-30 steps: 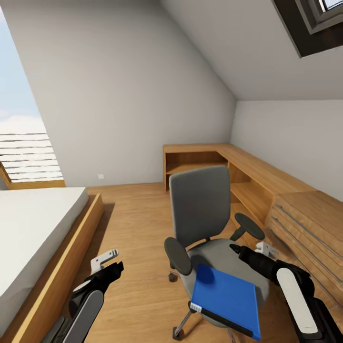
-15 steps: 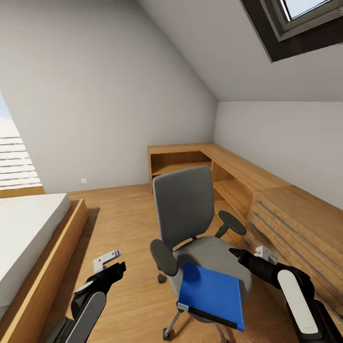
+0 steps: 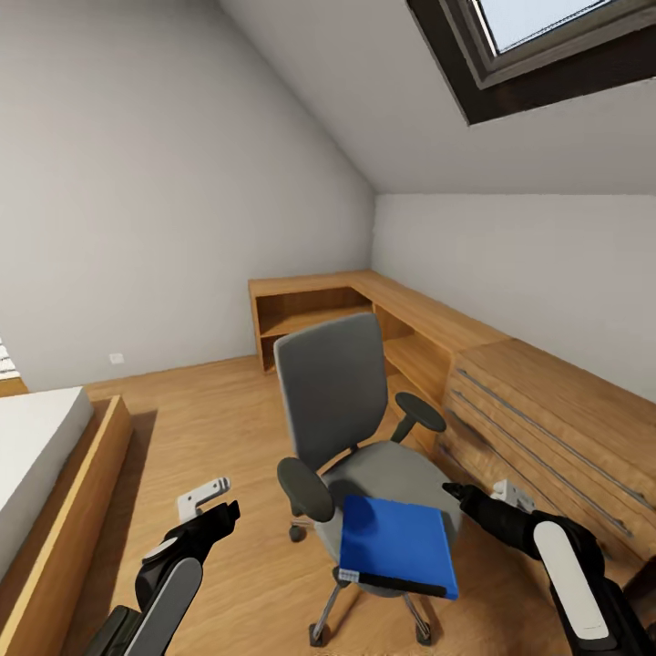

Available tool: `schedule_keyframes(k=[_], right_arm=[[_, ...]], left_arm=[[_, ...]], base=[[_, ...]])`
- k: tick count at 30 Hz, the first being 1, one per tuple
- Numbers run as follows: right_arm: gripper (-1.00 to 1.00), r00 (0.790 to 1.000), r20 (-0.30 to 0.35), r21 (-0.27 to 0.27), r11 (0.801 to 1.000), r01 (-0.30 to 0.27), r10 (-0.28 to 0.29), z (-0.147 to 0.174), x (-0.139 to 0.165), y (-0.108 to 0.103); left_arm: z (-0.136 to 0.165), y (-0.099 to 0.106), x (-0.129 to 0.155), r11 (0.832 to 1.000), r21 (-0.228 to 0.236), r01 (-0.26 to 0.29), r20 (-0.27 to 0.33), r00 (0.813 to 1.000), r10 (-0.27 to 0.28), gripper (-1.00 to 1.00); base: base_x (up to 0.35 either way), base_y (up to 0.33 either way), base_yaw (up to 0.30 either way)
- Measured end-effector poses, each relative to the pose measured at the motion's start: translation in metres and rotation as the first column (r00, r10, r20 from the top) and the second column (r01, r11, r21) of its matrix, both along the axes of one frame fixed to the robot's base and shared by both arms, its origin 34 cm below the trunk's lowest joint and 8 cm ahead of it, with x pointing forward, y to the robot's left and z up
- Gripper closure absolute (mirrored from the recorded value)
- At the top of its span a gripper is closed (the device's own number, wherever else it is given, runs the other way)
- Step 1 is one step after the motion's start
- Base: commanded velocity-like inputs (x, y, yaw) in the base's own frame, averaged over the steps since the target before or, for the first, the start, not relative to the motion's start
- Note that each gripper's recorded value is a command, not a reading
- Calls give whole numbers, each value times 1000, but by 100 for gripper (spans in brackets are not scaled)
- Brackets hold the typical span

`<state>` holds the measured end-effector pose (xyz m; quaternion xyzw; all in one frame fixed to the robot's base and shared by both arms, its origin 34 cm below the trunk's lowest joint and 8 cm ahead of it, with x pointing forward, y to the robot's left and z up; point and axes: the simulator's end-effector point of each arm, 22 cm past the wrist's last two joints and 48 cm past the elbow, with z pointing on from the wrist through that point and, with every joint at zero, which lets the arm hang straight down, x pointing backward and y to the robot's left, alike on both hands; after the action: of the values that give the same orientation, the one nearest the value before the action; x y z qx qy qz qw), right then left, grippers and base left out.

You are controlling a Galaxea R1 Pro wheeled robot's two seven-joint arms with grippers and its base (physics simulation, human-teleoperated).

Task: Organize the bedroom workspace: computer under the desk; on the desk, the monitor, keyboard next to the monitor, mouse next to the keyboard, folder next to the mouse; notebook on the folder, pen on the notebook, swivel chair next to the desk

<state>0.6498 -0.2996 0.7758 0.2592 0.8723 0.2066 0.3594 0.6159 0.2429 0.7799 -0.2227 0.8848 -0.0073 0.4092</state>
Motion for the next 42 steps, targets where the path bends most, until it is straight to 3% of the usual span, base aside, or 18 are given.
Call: schedule_keyframes(k=[11,18,25,31,36,42], right_arm=[[-100,1000,-1,1,1000,4,-4,-1,0,-1],[-100,1000,3,3,1000,25,-25,1,0,-10],[-100,998,-19,22,997,67,-67,-21,-5,-26],[-100,995,-51,105,990,93,-88,-56,-15,-33],[-100,992,5,233,964,125,-130,-62,-15,-46],[-100,978,36,276,942,190,-207,-68,-17,-71]], left_arm=[[0,0,0,1000,0,0,-1,1000,0,-100],[8,-3,2,1000,-7,1,17,1000,-1,-100],[4,-3,3,1000,-12,-1,37,999,1,-100],[-6,-3,3,1000,-12,-1,38,999,1,-100],[-15,-3,2,1000,-12,-1,38,999,2,-100],[-26,-3,1,1000,-12,-1,38,999,2,-100]], base=[[-132,303,-101],[-33,22,-1],[-1,1,0],[0,0,0],[0,0,0],[0,0,0]])
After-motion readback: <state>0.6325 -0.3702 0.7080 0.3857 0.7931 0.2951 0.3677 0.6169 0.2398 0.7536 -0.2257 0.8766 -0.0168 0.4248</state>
